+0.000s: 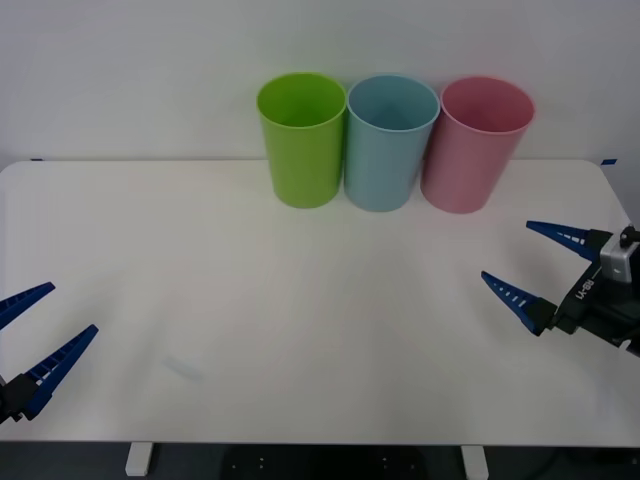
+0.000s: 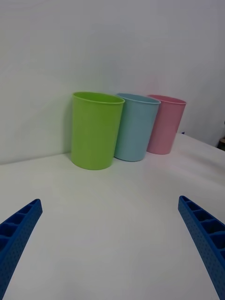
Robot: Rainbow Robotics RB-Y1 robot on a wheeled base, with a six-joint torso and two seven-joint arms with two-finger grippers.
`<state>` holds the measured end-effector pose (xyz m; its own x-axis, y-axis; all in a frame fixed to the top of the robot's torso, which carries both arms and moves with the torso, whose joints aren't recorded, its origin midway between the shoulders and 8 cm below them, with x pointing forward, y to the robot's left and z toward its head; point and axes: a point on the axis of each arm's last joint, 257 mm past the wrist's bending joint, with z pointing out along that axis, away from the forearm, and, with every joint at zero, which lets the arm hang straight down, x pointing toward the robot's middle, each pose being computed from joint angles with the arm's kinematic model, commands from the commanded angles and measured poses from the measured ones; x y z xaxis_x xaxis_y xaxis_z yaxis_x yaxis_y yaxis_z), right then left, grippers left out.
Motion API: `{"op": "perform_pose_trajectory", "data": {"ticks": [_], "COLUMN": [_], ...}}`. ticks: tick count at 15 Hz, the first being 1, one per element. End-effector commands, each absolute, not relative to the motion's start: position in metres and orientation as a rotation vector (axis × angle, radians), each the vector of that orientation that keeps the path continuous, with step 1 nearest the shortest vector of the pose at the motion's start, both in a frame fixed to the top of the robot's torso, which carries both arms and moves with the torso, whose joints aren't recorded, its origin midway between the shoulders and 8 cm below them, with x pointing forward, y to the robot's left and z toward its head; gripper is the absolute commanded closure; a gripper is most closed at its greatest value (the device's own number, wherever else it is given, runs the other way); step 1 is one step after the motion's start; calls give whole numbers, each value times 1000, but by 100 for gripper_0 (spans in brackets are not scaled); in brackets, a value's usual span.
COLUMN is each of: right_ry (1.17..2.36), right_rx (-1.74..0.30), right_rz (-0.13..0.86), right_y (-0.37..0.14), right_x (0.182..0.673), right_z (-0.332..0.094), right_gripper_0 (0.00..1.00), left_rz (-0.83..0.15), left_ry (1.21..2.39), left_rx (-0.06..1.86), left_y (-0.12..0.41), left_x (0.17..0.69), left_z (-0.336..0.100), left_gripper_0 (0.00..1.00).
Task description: Grasp the object on the table and drop it into the matching bin: aluminum can to the light blue bin, PET bottle to the pink bin.
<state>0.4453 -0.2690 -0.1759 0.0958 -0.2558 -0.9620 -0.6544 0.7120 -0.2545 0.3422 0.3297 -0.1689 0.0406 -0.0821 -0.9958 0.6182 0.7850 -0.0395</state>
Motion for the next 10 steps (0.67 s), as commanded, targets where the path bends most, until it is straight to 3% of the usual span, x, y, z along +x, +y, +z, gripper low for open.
{"op": "perform_pose_trajectory", "data": {"ticks": [1,10], "right_ry": [1516,1548], "right_rx": [-785,-762], "right_rz": [330,351], "right_y": [-278,-282], "right_x": [425,406], "right_z": [-186,-198], "right_gripper_0": [0,0], "left_rz": [-567,-567], "left_ry": [1441,1441], "left_rx": [465,465], "left_y": [330,330], "left_x": [342,342], "left_z": [-169,-169], "left_gripper_0": [0,0]}}
